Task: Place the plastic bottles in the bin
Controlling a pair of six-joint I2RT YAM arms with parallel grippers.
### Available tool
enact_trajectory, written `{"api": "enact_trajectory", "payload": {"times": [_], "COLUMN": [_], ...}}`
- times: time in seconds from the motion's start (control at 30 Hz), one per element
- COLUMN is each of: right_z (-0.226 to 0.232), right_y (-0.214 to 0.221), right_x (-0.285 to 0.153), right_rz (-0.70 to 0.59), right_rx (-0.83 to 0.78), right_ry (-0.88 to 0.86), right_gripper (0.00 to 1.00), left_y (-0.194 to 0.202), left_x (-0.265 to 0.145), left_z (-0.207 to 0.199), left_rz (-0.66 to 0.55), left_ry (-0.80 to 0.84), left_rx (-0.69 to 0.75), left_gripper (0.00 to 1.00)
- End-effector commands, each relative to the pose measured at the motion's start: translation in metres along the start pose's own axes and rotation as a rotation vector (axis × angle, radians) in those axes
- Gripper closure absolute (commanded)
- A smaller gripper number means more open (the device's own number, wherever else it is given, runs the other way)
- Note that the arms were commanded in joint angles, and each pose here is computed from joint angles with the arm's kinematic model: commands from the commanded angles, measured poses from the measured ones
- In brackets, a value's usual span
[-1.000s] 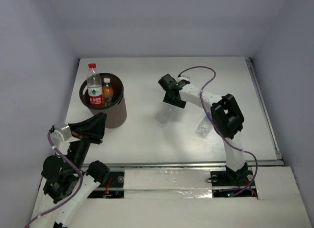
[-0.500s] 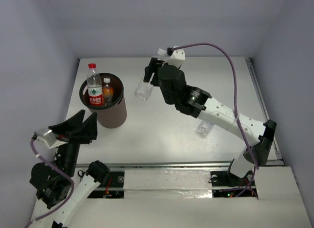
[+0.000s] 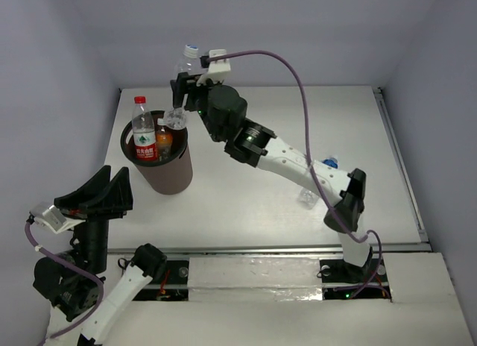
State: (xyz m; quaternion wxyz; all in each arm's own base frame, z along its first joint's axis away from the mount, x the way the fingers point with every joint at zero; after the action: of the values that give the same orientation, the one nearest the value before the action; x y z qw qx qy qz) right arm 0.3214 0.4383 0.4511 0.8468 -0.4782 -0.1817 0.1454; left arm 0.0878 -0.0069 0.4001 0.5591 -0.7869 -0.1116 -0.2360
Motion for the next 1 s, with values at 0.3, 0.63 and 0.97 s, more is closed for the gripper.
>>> {"api": "enact_trajectory", "payload": {"times": [0.3,0.63,0.97], "right_z": [0.023,0.025,0.021], "right_y": [0.051,0.116,0.105], "right_x": [0.028,0.022,0.018], "right_rz": [0.005,0.089,0.078], "right_rx": [-0.165,-0.252,-0.220], "right_ry": [-0.139,-0.134,-0.098], "right_gripper": [0.35,0.28,0.06], "left_y": [-0.012,-0.001,-0.004], "left_x": [0.005,0.010,0.015], "left_z": [-0.003,-0.008,-0.012], "left_rz": [-0.041,-0.014,-0.008], "left_ry": [0.008,0.021,0.041], "left_rx": [-0.014,-0.012,-0.002], "left_gripper": [0.46,0.46,0.46]}}
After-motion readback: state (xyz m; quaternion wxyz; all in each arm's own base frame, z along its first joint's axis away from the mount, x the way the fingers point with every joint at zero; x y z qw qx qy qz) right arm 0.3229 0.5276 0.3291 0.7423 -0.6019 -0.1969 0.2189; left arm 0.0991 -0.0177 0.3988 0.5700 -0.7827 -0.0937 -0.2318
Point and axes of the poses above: each gripper's point midway between its finger pads, its own x axis out along the fingers, its own z axis along the line the jaws close on, y = z × x, the point moved 5 cm from there along -x, back along the fingers, and after that the axes turned 11 degrees about x, right-handed, at the moved point
